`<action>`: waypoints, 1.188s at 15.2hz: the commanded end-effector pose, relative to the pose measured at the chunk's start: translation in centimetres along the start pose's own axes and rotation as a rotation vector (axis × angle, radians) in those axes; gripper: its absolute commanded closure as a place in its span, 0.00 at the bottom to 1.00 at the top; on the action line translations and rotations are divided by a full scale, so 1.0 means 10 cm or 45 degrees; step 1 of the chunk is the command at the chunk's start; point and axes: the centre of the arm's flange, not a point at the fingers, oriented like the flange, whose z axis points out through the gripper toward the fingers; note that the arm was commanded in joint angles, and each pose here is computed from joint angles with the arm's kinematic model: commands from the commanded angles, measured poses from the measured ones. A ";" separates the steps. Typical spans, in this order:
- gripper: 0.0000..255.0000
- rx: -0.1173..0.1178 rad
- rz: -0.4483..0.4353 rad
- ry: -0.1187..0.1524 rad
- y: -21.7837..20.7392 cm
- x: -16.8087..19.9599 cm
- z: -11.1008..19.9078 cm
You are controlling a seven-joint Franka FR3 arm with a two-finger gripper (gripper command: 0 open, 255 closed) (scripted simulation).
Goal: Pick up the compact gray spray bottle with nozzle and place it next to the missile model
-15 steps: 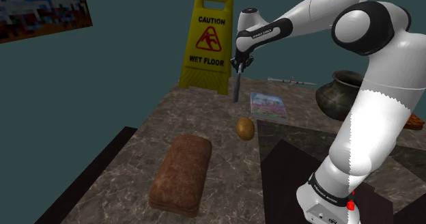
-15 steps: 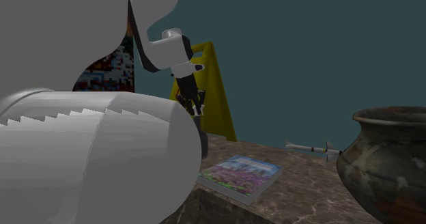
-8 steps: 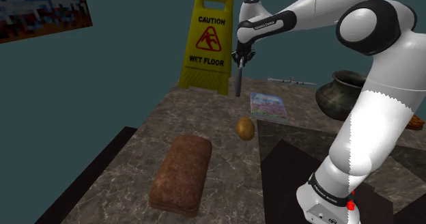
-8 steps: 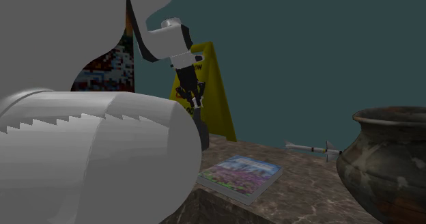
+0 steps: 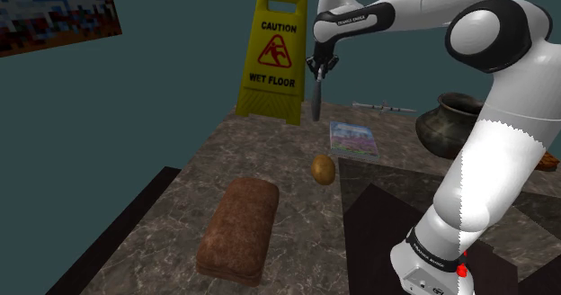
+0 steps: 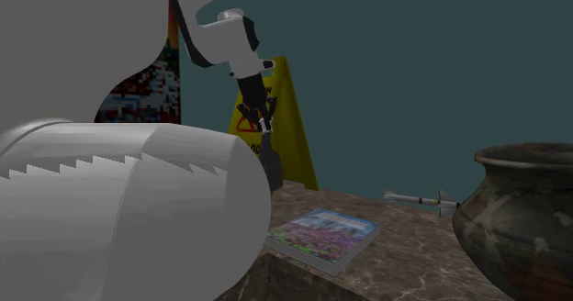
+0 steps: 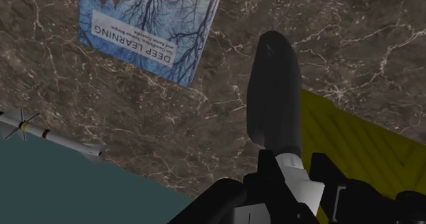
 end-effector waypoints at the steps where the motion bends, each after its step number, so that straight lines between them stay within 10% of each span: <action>1: 1.00 0.000 0.000 0.000 0.00 0.03 -0.12; 18: 1.00 0.000 0.000 0.000 0.14 0.31 -0.96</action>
